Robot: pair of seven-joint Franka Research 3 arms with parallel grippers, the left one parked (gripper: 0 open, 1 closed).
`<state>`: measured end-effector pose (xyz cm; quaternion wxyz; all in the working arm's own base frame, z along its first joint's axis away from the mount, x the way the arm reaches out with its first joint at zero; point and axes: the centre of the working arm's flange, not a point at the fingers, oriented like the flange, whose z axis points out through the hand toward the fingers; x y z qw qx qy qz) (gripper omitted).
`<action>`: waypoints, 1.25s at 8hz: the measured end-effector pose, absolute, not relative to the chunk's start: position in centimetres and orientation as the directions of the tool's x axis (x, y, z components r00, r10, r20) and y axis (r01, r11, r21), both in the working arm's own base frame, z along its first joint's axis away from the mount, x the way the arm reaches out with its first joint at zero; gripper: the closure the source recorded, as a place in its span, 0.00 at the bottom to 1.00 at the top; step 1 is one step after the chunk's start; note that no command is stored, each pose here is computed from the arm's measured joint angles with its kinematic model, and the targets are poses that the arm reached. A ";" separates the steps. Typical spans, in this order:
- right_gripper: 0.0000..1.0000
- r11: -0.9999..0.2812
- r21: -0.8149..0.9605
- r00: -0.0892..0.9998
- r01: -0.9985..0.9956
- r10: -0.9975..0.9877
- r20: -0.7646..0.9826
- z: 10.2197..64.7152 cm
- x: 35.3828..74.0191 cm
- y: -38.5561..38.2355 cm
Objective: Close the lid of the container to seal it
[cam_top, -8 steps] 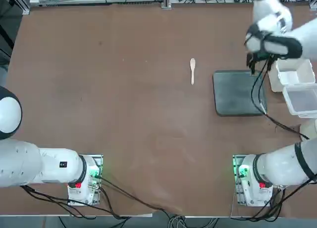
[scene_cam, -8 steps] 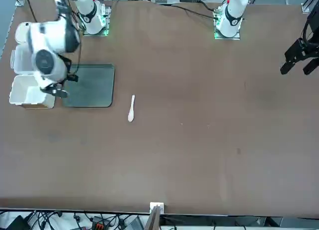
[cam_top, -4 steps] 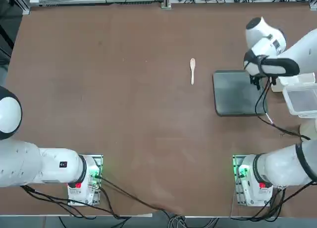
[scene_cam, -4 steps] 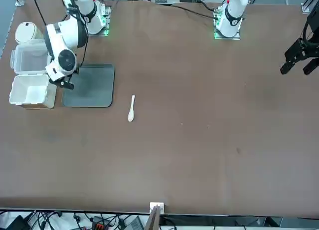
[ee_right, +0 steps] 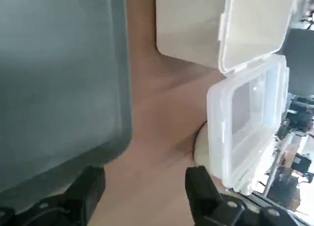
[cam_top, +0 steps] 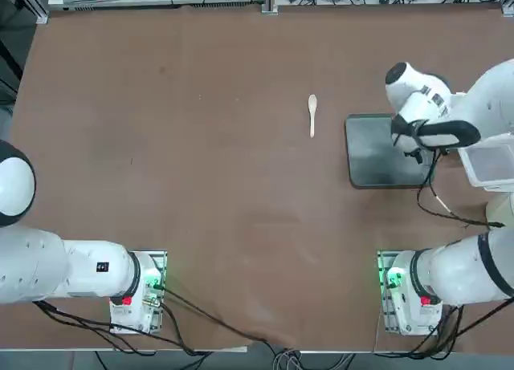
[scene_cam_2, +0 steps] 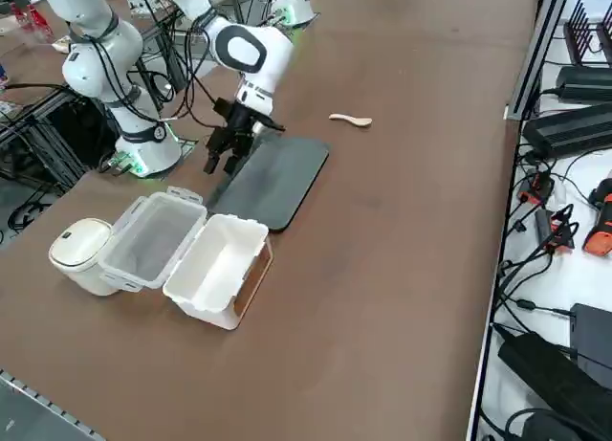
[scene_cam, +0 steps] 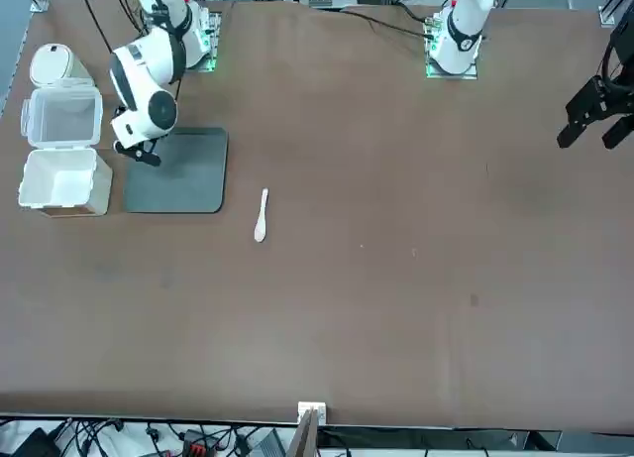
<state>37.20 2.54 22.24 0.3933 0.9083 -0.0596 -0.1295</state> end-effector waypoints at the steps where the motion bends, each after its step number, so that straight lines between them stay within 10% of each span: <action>1: 0.00 -0.652 0.758 0.963 -0.013 -0.211 -0.165 21.5 36.3 2.1; 5: 0.06 -0.542 0.840 0.971 -0.037 -0.219 -0.099 16.8 33.6 2.3; 10: 0.42 -0.484 0.875 0.973 -0.019 -0.210 -0.095 15.2 32.9 1.6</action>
